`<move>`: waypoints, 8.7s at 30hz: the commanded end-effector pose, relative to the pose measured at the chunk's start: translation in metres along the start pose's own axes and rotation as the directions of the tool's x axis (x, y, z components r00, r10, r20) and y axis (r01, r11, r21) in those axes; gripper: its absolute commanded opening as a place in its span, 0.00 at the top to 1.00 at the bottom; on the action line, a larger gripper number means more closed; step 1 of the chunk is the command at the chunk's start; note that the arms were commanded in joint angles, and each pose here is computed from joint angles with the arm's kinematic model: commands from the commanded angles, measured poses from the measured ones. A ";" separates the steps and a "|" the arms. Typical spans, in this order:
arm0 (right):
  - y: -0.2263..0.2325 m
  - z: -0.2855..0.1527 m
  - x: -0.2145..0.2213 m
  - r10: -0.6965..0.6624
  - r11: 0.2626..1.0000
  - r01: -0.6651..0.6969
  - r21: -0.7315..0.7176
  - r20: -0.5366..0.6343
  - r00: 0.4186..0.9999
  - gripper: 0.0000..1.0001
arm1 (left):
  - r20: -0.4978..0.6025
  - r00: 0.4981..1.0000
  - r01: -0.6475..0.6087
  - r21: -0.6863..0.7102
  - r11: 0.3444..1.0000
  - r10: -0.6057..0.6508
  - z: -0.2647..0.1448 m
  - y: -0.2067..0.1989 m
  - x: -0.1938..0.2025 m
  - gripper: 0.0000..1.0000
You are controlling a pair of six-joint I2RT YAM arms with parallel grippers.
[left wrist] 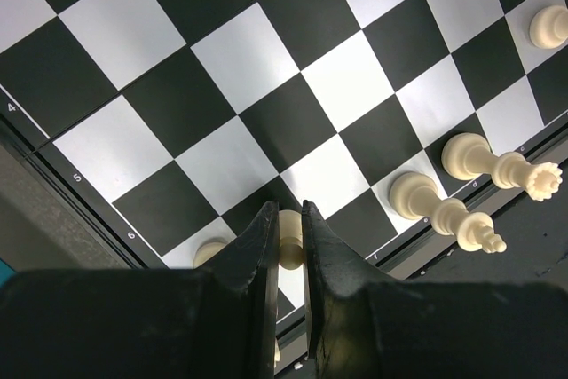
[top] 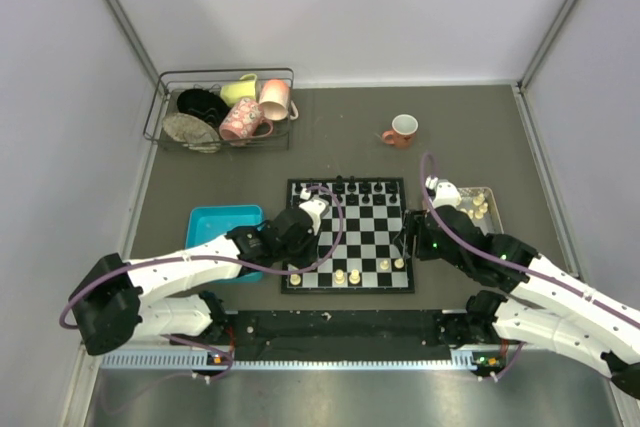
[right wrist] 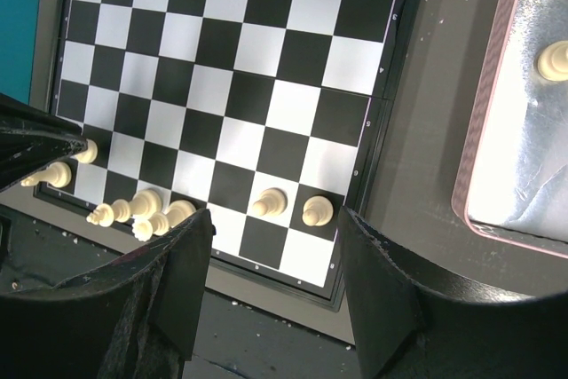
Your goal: Set up the chess pieces on the board
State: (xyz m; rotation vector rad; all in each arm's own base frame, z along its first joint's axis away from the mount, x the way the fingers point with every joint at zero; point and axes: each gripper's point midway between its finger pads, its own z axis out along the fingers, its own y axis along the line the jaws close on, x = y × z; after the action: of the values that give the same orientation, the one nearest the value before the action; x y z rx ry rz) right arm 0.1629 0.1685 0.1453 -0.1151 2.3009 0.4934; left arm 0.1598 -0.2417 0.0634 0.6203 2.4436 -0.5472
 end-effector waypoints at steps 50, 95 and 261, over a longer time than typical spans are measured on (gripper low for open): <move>0.005 0.007 0.006 -0.020 1.000 0.020 -0.011 -0.023 1.000 0.41 | 0.145 0.988 -0.036 -0.052 0.998 0.044 -0.026 -0.001 -0.050 0.61; -0.157 0.081 -0.057 0.239 0.859 -0.200 0.471 -0.025 0.971 0.62 | 0.318 0.947 0.008 0.080 0.997 -0.033 -0.062 -0.007 -0.048 0.57; 0.179 0.055 0.027 -0.575 0.811 0.550 -0.201 -0.093 0.813 0.55 | 0.463 0.815 0.369 0.051 0.928 -0.349 -0.088 0.089 -0.058 0.48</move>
State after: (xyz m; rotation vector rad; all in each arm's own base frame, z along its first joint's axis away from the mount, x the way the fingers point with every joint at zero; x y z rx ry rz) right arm 0.1185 0.3537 0.0790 -1.0526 2.3637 0.2761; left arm 0.2099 -0.1416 0.1310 -0.0481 2.1514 -0.6861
